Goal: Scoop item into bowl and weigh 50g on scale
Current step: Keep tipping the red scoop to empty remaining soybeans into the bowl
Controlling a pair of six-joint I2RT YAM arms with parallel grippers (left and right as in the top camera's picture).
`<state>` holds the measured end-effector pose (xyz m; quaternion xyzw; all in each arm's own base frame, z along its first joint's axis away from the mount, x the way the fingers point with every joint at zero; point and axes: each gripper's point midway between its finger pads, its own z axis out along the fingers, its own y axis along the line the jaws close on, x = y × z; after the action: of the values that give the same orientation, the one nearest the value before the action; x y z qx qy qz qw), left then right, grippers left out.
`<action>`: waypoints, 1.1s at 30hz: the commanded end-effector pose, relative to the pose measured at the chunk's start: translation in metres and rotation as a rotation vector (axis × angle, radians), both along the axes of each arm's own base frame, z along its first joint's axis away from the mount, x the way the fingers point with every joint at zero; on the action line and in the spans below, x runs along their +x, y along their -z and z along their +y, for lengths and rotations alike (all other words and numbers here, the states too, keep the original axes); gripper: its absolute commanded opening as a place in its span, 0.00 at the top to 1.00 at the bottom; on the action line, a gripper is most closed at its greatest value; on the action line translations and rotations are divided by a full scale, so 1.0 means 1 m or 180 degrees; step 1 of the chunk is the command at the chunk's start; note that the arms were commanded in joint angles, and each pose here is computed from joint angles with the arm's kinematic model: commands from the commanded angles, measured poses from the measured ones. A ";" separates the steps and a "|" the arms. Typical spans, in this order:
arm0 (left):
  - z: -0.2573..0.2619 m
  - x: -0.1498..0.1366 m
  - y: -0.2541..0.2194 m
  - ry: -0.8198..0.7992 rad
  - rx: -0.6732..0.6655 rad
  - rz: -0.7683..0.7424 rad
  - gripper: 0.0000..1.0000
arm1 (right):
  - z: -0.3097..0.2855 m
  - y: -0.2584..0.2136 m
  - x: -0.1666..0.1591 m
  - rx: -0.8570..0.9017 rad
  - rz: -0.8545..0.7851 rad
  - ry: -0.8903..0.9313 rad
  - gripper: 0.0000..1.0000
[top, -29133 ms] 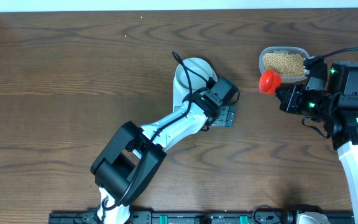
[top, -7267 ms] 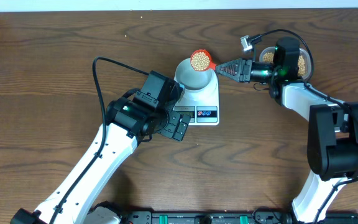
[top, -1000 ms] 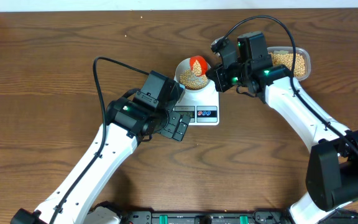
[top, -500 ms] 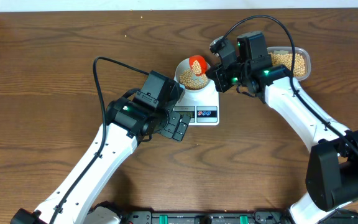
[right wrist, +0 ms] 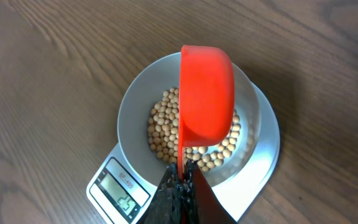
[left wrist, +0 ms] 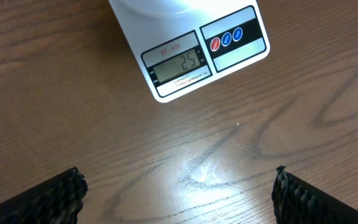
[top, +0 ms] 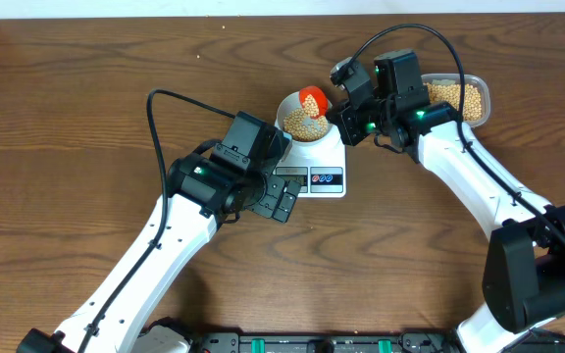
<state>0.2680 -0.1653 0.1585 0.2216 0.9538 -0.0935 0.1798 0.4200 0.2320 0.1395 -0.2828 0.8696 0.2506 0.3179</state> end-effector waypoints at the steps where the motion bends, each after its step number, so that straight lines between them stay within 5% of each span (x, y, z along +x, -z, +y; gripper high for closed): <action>1: 0.001 -0.001 0.001 0.0009 -0.0002 0.0015 0.02 | 0.005 -0.018 0.002 -0.0011 -0.0217 -0.0118 0.99; 33: 0.001 -0.001 0.001 0.0010 -0.0003 0.0015 0.02 | 0.007 -0.018 -0.002 -0.0065 -0.0312 -0.0315 0.99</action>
<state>0.2680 -0.1653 0.1585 0.2216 0.9538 -0.0935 0.1798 0.4193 0.2320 0.1391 -0.3137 0.8593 0.2400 0.3249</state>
